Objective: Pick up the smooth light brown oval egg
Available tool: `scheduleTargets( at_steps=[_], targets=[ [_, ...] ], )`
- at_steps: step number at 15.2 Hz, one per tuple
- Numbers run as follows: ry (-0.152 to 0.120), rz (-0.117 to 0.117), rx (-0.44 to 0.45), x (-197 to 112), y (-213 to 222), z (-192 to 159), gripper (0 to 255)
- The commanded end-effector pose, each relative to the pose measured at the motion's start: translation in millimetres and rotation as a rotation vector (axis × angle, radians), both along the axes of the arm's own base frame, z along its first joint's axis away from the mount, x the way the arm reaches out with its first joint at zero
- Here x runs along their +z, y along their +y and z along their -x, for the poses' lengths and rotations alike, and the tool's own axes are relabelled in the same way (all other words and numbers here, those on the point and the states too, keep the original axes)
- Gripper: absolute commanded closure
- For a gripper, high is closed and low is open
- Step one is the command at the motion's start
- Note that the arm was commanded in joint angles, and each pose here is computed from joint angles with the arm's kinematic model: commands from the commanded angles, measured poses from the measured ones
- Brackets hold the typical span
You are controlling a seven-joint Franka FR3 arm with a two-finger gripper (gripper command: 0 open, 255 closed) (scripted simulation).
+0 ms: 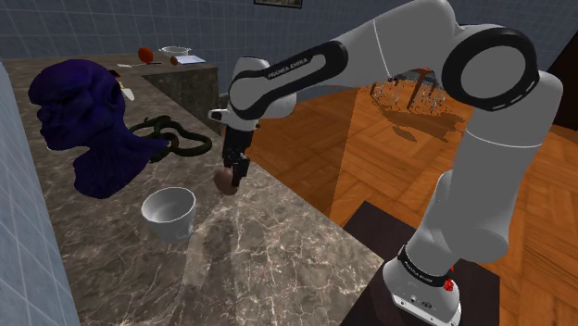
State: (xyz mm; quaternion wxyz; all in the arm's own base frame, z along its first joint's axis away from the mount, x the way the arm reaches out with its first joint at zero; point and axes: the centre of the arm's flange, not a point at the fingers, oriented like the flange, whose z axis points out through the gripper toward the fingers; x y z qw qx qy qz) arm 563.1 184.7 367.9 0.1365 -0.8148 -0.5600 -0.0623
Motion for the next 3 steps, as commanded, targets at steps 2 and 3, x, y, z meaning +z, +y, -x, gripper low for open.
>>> scheduleTargets(
  at_steps=[2,3],
  targets=[
    [0.0,0.0,0.0,11.5,0.2,0.8,255],
    [0.0,0.0,0.0,11.5,0.2,0.8,255]
  ],
)
